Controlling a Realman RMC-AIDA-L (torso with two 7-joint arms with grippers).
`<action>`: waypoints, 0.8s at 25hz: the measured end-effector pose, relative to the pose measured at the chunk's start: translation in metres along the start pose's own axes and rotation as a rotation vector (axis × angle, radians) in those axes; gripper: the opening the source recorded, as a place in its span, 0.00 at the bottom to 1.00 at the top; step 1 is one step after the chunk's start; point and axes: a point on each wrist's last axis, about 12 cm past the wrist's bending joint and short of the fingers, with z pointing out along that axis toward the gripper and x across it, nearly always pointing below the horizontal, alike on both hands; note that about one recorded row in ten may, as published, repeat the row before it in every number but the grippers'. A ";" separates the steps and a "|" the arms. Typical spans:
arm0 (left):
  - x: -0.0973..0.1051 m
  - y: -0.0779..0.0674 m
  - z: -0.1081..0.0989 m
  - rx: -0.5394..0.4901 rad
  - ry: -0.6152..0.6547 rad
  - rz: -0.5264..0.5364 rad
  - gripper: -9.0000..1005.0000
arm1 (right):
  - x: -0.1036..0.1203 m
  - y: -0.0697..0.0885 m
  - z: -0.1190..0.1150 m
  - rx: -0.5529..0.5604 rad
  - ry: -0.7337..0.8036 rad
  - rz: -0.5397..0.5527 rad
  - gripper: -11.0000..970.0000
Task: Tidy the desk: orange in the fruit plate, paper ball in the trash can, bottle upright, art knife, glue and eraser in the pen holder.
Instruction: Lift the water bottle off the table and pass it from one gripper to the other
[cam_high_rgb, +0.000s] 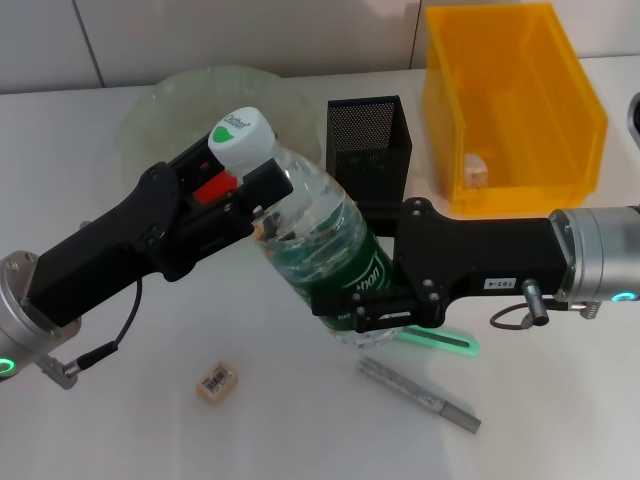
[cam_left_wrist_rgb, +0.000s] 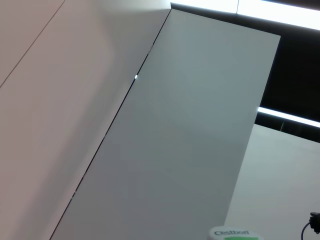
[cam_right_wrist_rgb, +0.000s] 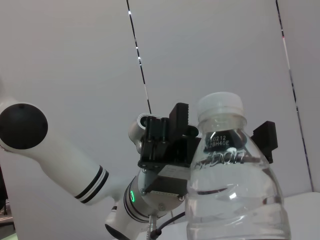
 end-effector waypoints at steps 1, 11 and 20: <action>0.000 0.000 0.000 0.000 0.000 0.000 0.80 | 0.000 0.000 0.000 0.000 0.000 0.000 0.80; -0.001 0.000 0.000 -0.007 -0.018 0.003 0.73 | 0.002 -0.001 0.005 -0.014 0.011 0.012 0.80; -0.001 0.001 -0.001 -0.010 -0.005 0.007 0.59 | 0.002 0.000 0.006 -0.022 0.019 0.012 0.81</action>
